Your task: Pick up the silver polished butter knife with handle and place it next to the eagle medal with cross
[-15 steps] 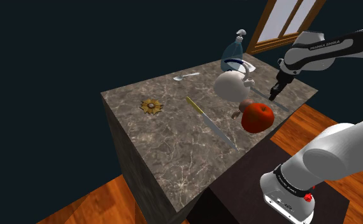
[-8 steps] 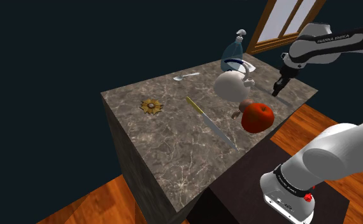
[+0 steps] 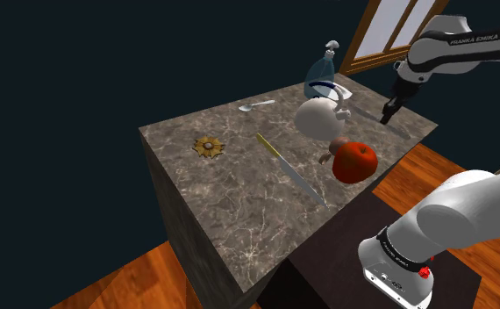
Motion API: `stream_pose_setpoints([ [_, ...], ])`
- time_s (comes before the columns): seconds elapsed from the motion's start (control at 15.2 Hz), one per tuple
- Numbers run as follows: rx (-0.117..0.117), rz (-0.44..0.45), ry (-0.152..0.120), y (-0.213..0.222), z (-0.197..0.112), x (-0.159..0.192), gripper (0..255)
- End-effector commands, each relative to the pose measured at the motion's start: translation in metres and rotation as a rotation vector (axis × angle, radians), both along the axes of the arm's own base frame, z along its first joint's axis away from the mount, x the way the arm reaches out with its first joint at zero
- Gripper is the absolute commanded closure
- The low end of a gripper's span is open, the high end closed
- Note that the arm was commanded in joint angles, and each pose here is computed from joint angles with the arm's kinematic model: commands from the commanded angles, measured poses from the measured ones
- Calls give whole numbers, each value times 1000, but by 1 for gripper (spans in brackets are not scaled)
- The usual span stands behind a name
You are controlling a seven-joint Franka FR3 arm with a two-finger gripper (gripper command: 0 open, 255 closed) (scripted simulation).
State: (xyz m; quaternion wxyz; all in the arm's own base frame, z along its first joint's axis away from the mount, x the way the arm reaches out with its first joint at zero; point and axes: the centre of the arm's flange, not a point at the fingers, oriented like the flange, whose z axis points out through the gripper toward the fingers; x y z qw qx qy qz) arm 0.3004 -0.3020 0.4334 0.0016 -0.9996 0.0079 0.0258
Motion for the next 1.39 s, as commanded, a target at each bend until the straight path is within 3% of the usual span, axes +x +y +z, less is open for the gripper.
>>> stream_pose_setpoints([
  [0.0,0,0,0,0,11,-1,255],
  [0.2,0,0,0,0,26,-1,255],
  [1.32,0,0,0,223,30,24,255],
])
